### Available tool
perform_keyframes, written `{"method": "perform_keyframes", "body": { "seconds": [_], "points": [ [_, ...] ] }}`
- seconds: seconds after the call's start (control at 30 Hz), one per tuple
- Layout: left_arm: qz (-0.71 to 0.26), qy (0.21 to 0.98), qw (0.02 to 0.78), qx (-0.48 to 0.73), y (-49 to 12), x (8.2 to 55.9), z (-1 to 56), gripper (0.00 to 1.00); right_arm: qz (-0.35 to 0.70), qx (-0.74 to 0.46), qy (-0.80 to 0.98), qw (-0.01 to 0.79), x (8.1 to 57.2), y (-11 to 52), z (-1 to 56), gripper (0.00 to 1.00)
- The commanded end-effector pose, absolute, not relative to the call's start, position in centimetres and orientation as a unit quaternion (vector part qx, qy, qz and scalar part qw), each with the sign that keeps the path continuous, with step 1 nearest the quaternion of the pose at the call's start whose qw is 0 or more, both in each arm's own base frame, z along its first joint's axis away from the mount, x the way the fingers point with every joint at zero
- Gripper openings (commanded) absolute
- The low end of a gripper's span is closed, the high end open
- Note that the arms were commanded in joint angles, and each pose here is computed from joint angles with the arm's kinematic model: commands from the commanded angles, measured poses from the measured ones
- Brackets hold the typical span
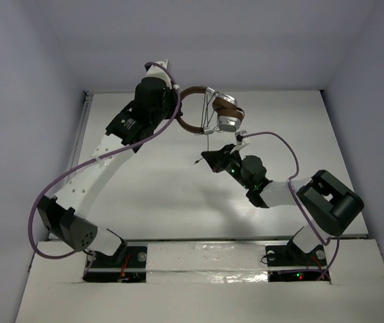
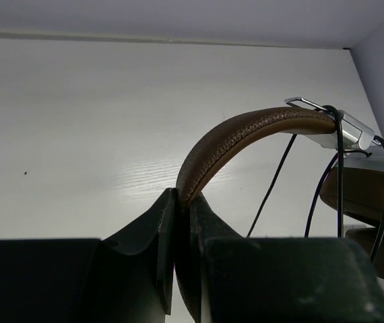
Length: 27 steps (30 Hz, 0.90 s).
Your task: Wrap the headphones
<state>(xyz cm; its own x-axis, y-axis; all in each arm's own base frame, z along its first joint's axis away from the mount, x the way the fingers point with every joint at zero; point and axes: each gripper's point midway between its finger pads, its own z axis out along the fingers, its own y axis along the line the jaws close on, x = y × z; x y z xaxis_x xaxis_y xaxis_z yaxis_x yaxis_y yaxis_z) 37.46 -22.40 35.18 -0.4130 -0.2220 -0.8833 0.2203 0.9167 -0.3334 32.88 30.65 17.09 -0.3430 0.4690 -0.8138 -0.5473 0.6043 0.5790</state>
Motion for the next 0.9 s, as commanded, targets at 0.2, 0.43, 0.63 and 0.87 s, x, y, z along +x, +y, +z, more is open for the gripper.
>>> {"method": "perform_keyframes", "body": {
  "seconds": [0.2,0.43,0.63,0.87],
  "points": [
    [-0.235,0.753,0.611,-0.072,-22.5,41.6,39.1,0.0,0.492,-0.156,0.71,0.478,25.4,37.9,18.6,0.0],
    [-0.195,0.758,0.613,-0.103,-21.4,42.8,34.9,0.0,0.549,-0.203,0.68,0.442,20.3,38.4,22.7,0.0],
    [-0.202,0.774,0.59,-0.113,-21.9,42.8,30.2,0.0,0.598,-0.209,0.631,0.448,18.5,38.0,27.0,0.0],
    [-0.223,0.782,0.571,-0.113,-22.4,41.9,27.5,0.0,0.617,-0.158,0.59,0.496,20.1,37.6,32.1,0.0]
  ]
}}
